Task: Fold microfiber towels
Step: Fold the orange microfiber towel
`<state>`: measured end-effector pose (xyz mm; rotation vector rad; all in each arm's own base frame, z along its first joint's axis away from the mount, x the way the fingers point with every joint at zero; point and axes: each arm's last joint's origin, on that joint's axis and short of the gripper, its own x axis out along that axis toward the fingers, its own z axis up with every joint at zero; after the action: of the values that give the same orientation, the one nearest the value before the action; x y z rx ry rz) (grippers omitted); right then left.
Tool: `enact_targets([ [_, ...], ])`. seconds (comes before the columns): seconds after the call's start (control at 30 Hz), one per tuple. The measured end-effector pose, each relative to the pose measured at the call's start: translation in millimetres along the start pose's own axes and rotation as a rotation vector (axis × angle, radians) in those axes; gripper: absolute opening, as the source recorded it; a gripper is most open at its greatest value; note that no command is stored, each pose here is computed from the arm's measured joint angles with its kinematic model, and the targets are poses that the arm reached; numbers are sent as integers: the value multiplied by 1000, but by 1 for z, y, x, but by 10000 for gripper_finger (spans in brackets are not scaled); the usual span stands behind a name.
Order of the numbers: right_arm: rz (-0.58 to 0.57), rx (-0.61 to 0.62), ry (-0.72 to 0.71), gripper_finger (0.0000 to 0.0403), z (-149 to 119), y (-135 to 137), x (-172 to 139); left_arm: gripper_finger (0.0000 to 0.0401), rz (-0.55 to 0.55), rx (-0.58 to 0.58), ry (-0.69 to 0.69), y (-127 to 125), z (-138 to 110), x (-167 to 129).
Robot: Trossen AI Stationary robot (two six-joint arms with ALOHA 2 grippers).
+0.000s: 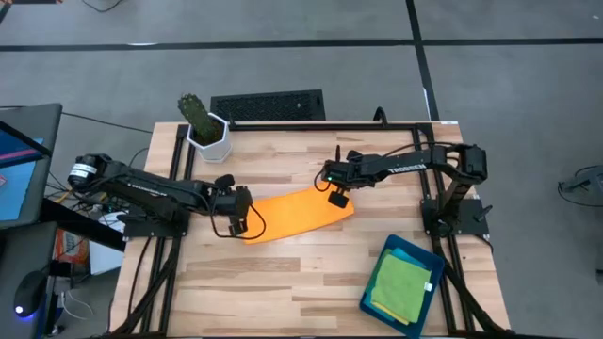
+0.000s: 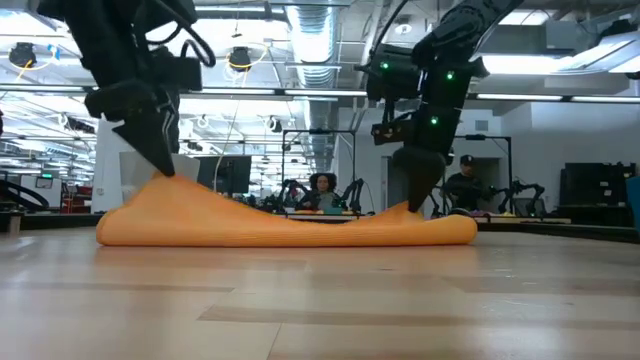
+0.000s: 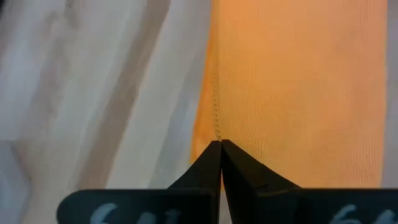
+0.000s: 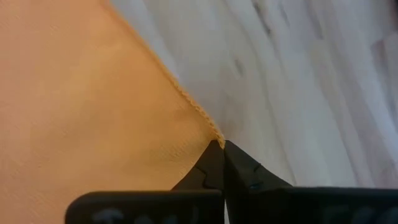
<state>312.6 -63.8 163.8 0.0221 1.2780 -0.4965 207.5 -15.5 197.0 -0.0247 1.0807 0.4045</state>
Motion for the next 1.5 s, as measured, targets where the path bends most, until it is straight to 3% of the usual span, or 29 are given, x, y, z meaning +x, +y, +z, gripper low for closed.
enact_targets([
  [0.4,-2,22,5,39,3,-3,11,0,-8,-24,89,-5,-17,25],
  [0.63,-20,45,0,101,4,-2,15,10,-16,-35,84,-6,-20,27],
  [0.9,-87,114,-113,195,7,-14,-18,111,2,-50,78,-6,-20,27],
  [1.17,-44,183,-248,198,3,-18,-65,217,13,-60,63,-6,-18,26],
  [1.3,-12,188,-238,192,3,-16,-63,243,5,-75,59,-6,-17,26],
  [1.5,-22,157,-131,217,6,-6,-27,249,3,-90,70,-6,-18,26],
])
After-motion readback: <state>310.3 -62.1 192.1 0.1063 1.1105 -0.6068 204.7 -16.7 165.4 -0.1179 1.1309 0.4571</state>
